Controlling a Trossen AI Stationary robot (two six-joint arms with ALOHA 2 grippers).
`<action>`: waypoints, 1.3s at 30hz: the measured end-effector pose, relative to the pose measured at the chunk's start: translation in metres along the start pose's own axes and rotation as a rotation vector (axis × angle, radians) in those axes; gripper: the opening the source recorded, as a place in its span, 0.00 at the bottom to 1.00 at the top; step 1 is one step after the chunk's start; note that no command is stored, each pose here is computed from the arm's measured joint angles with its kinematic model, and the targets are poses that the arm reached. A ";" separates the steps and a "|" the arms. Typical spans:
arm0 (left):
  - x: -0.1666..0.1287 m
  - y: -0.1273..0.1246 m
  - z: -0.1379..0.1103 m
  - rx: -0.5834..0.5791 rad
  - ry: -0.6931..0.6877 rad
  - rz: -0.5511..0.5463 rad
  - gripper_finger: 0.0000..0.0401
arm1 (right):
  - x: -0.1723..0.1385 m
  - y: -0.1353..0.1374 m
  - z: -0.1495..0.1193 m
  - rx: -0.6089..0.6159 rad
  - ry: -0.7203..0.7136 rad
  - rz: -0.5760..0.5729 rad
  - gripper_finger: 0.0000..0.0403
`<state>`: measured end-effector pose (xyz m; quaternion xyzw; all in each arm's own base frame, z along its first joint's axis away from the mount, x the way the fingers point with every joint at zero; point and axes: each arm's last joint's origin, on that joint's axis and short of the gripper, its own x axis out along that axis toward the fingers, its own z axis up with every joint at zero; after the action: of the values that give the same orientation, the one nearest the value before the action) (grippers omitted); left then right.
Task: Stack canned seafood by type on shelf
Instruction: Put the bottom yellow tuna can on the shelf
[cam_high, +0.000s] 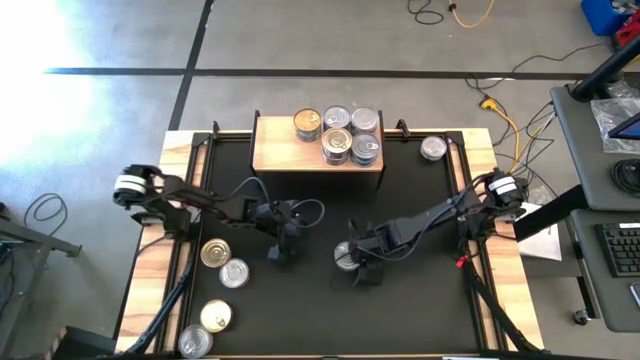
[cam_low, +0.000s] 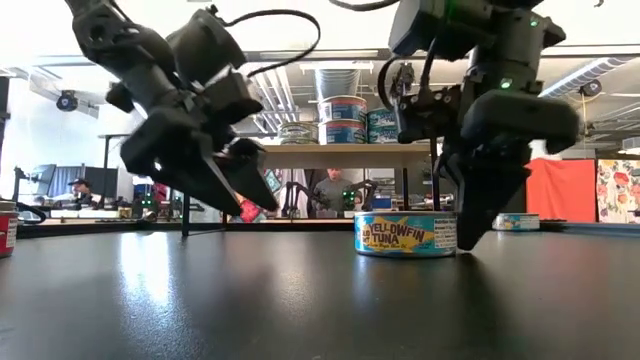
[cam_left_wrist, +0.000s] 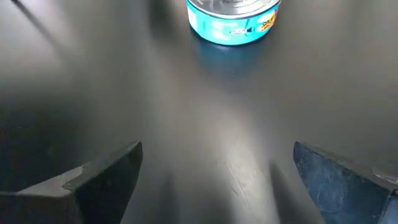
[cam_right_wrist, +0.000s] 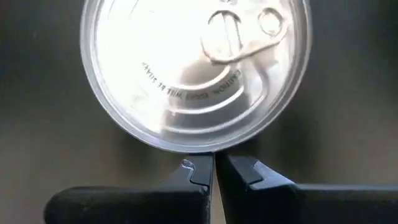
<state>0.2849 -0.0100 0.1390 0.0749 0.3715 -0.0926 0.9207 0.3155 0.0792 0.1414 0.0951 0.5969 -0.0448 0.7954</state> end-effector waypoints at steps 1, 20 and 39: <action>0.004 0.001 0.001 0.004 0.002 -0.001 1.00 | 0.001 -0.002 0.001 0.008 -0.011 0.003 0.02; 0.036 -0.019 0.009 -0.152 -0.083 -0.097 1.00 | 0.001 -0.020 0.005 0.075 0.012 0.012 0.02; 0.065 -0.037 -0.016 -0.240 -0.264 0.027 1.00 | 0.010 -0.010 0.018 0.194 -0.156 0.073 0.14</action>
<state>0.3120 -0.0498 0.0800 -0.0433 0.2549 -0.0444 0.9650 0.3334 0.0656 0.1358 0.1896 0.5222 -0.0805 0.8276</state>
